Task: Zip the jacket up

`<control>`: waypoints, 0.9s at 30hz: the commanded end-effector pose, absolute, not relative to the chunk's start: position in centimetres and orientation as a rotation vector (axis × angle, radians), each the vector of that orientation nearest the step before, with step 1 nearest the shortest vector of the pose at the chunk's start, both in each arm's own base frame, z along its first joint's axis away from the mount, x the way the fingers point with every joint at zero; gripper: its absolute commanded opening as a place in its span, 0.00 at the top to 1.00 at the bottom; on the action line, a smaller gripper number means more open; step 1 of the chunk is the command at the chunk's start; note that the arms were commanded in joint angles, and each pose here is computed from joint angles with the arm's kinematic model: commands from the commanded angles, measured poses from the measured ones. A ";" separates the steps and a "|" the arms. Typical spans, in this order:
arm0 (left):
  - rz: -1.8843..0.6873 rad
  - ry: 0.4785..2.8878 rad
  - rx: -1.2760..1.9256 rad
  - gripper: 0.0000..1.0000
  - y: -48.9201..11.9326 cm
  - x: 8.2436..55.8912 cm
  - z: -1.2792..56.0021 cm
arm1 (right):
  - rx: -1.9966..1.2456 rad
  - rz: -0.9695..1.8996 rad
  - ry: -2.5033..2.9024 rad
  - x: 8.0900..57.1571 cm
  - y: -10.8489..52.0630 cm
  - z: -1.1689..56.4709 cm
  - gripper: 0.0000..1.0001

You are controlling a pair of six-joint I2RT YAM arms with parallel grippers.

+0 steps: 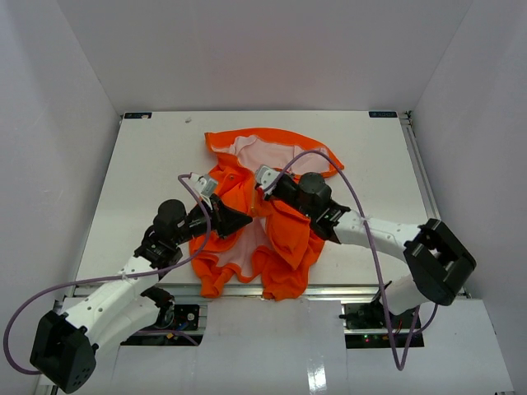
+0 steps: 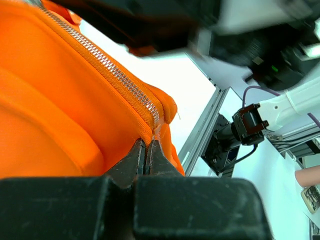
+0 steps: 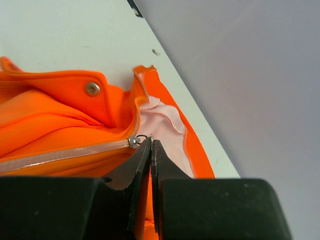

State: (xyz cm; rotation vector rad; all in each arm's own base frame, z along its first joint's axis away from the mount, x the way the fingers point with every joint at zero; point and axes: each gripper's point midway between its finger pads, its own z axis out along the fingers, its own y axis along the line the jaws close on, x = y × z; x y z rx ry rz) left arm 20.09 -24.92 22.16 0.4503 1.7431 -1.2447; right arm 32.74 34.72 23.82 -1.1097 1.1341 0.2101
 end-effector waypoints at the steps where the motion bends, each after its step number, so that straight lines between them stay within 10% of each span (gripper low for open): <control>1: -1.283 1.810 0.488 1.00 -24.9 18.0 21.0 | -0.873 0.189 1.131 38.9 32.4 27.6 0.92; 16: -0.938 1.858 0.153 1.00 -20.5 22.7 19.4 | -0.456 0.074 1.247 57.7 17.7 28.6 0.92; 27: -0.387 1.757 -0.222 1.00 -12.7 31.6 23.9 | -0.181 0.067 1.212 60.4 7.7 33.6 0.92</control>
